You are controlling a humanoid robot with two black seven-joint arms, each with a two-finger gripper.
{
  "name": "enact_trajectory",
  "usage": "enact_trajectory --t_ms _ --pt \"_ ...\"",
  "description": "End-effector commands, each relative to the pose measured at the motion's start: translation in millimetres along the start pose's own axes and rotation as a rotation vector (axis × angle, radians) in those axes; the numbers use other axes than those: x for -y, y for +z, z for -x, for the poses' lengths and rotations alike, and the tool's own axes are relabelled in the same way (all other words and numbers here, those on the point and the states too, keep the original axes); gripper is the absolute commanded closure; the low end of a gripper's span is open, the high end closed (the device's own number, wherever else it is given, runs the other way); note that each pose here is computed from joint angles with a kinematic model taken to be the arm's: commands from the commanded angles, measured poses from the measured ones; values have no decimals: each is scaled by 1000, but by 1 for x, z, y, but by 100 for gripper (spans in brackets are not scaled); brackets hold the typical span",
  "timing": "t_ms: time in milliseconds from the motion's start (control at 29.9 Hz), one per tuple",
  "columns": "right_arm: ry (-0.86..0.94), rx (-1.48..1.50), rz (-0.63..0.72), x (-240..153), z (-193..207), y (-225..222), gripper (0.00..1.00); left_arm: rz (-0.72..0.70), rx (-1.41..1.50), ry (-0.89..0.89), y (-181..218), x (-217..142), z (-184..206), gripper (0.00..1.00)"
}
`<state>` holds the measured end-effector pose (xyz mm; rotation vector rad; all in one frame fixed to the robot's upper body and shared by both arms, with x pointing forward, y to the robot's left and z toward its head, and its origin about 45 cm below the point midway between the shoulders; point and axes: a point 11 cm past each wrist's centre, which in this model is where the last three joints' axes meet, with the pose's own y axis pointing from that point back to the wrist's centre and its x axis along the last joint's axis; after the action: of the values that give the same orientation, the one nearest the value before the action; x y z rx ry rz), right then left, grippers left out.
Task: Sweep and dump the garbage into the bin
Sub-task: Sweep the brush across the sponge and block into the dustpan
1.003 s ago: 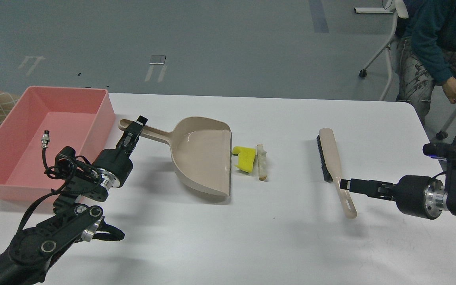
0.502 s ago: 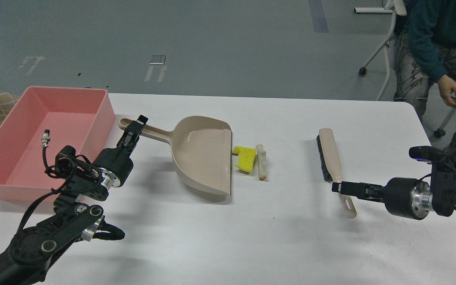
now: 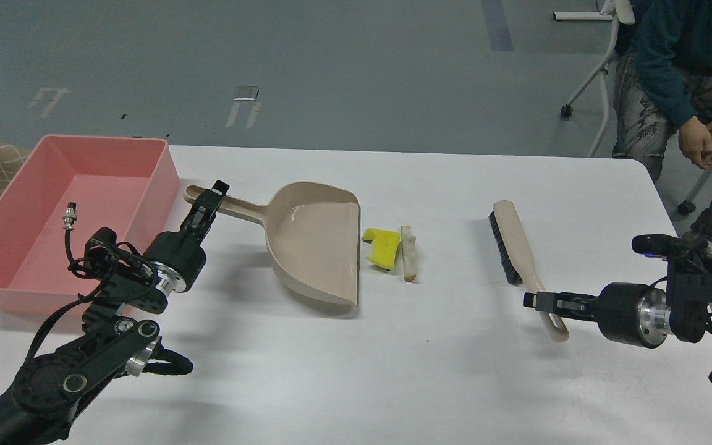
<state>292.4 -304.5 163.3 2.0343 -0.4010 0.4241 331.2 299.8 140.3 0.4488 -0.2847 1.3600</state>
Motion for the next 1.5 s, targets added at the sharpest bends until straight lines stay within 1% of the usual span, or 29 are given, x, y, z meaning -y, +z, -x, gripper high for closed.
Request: enact_trajectory --t_ms 0,33,100,134,201,468,602,802,1103,1471 --pt "0 0 3 0 0 0 74 4 0 0 1 1 0 100" --pt "0 0 7 0 0 1 80 4 0 0 1 1 0 100" --pt "3 0 12 0 -2 1 85 4 0 0 1 1 0 100" --pt "4 0 15 0 -2 1 91 2 0 -1 1 1 0 100" --pt "9 -3 10 0 -4 -2 95 0 1 -2 0 0 0 100" --pt "43 -24 -25 -1 -20 -17 96 7 3 -8 -3 -3 1 100" --pt "19 -23 -73 13 -13 -33 96 2 39 -12 -8 -7 -8 100" --pt "-36 -14 -127 32 3 -51 96 7 43 -10 -9 -7 -9 100" --pt "-62 -2 -163 52 8 -66 96 6 41 -8 -9 -7 -8 100" --pt "-116 54 -277 84 16 -111 96 5 39 -12 -10 -8 -6 100"
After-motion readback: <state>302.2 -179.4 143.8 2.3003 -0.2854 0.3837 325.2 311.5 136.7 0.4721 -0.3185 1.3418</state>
